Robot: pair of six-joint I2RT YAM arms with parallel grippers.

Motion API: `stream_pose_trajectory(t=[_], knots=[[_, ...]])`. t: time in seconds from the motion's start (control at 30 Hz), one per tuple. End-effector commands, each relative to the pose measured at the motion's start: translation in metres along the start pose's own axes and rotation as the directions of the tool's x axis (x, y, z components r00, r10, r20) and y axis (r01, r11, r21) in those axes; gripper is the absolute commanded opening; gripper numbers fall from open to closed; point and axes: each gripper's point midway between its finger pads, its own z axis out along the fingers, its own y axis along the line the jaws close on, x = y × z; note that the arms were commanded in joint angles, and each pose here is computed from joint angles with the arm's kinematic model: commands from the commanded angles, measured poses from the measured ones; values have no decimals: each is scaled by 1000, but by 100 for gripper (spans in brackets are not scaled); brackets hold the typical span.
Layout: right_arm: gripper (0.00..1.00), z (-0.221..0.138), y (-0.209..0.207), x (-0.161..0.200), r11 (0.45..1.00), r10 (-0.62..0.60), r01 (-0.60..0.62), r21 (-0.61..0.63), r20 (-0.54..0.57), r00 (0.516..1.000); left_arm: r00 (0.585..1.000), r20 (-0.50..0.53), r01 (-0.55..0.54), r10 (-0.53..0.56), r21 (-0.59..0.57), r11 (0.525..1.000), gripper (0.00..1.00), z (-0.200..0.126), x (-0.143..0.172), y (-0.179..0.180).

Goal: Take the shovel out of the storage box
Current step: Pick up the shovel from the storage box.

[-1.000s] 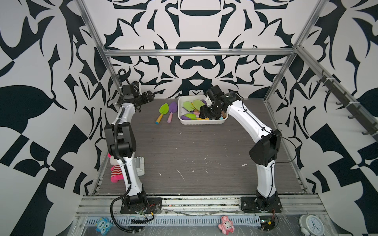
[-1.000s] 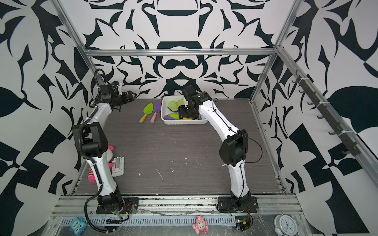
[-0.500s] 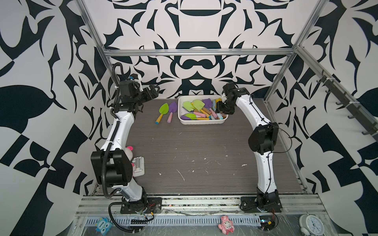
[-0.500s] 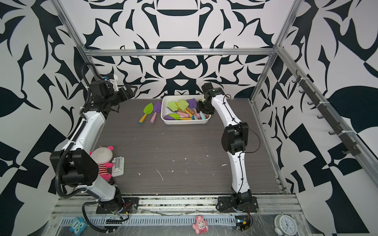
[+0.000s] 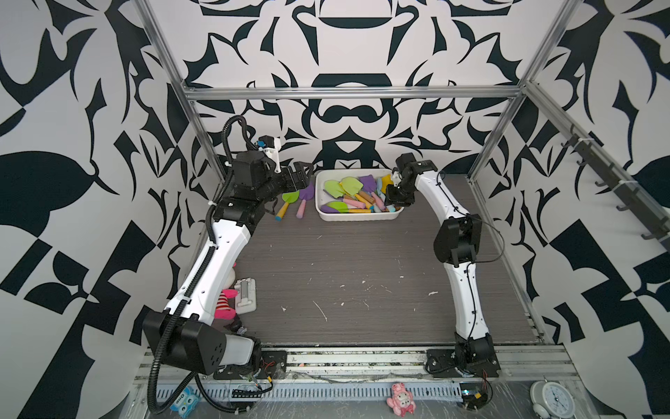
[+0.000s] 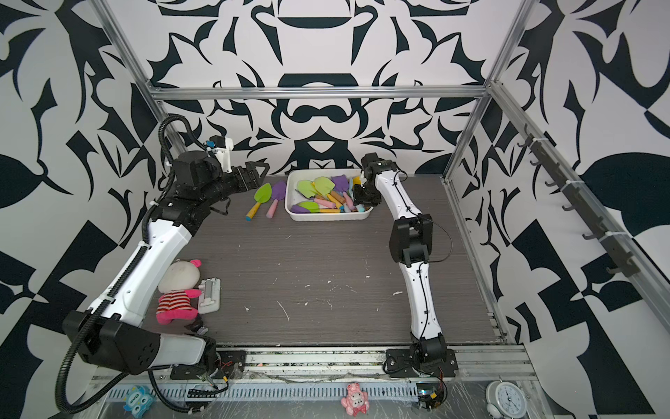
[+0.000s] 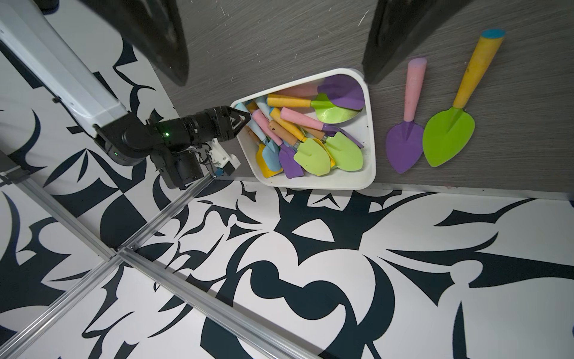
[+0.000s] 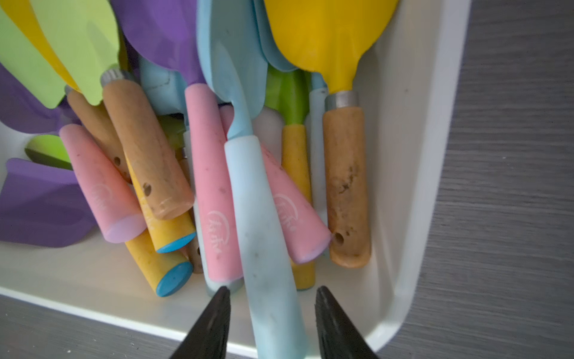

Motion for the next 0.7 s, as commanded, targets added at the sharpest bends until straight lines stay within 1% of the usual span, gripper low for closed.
stream_pose_trajectory(t=[0.0,0.1,0.2,0.27,0.37,0.53,0.67], knots=[[44,-10,3,-7,1000,-13,13,-22,23,1000,999,-29,23,-24,-24,999,90,-2,14,-1],[39,1,-1,-1,1000,-13,13,-11,-4,1000,999,-39,23,-24,-25,999,89,1,18,-5],[30,1,-1,-1,1000,-16,16,-11,-2,1000,999,-37,22,-23,-25,999,89,3,17,-9],[24,-4,0,-5,1000,-22,22,-11,20,1000,999,-39,33,-34,-21,999,89,7,17,-12],[16,-26,4,-12,999,-41,42,-14,77,996,997,-54,60,-61,-5,998,88,16,18,-18],[4,-47,8,-13,997,-82,83,1,113,990,987,-80,145,-141,54,988,86,39,21,-35],[0,-60,10,-10,995,-104,103,17,137,985,972,-100,221,-213,72,973,86,62,25,-41]])
